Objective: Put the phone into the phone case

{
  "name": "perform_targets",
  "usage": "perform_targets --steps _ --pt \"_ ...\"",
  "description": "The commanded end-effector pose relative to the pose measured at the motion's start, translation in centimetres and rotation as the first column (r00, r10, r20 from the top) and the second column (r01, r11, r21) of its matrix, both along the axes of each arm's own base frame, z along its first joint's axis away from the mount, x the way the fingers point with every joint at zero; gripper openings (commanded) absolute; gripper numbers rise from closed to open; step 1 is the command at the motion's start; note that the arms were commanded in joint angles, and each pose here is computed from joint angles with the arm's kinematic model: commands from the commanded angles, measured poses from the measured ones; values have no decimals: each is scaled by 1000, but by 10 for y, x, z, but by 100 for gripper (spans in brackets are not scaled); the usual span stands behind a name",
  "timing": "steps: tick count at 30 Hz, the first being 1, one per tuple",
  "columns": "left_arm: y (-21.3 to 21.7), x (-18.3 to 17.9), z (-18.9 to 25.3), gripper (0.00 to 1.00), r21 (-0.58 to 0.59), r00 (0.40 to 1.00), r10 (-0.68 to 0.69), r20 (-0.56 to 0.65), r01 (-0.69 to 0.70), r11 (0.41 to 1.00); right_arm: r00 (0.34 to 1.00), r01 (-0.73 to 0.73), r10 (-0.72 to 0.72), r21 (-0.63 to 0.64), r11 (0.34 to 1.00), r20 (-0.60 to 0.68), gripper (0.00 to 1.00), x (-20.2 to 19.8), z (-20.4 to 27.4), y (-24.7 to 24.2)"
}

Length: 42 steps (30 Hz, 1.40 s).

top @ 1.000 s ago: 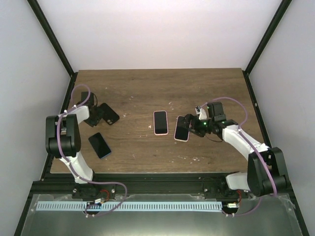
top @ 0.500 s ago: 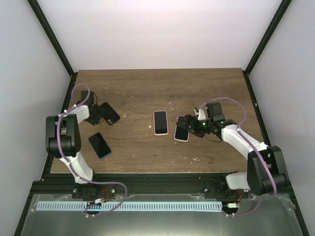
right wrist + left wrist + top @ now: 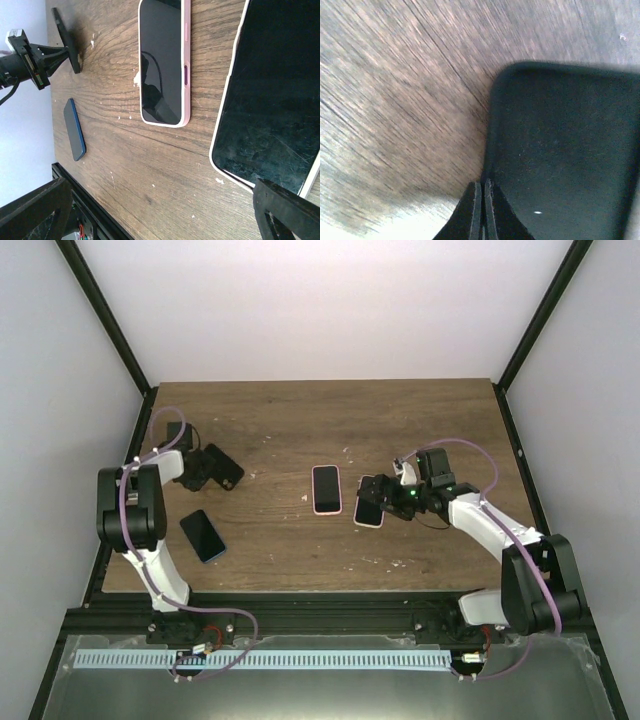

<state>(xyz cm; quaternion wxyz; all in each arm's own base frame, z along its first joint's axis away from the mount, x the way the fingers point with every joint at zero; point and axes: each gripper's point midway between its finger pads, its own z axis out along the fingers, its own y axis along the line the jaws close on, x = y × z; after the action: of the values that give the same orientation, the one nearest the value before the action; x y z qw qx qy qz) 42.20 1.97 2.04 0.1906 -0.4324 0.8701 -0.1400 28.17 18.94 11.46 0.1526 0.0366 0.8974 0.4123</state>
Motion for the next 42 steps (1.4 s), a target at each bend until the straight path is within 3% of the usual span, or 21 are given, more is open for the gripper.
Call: perform_targets --steps 1,4,8,13,17,25,27,30,35,39,42 --pt "-9 -16 3 0 30 994 -77 -75 80 996 999 -33 32 8 999 34 100 1 9 7" --pt "-19 -28 17 0 76 983 -158 -96 166 983 998 -39 38 7 999 45 100 -2 10 7" --pt "-62 -51 29 0 45 949 -298 -99 303 952 997 -45 44 20 999 56 100 -7 16 9" --pt "-130 -94 33 0 63 855 -502 -127 512 856 997 -27 22 66 997 76 100 -24 22 8" --pt "-157 -124 17 0 24 817 -553 -163 563 826 994 -4 -3 67 998 111 100 -30 23 3" --pt "-175 -134 13 4 54 781 -588 -208 610 791 986 -39 27 71 997 165 100 -33 35 4" --pt "-178 -136 13 13 50 777 -595 -206 616 786 985 -41 30 65 997 167 100 -33 35 3" --pt "-172 -137 15 46 75 783 -582 -219 608 790 984 -33 27 34 999 177 100 -33 34 0" --pt "-147 -138 23 82 154 807 -523 -273 574 804 979 -35 28 28 999 203 100 -34 36 -2" --pt "-118 -138 25 99 143 852 -438 -287 491 860 976 -50 40 43 998 215 100 -36 41 0" --pt "-90 -137 32 100 176 882 -370 -292 429 886 976 -47 37 43 998 217 100 -36 42 0"
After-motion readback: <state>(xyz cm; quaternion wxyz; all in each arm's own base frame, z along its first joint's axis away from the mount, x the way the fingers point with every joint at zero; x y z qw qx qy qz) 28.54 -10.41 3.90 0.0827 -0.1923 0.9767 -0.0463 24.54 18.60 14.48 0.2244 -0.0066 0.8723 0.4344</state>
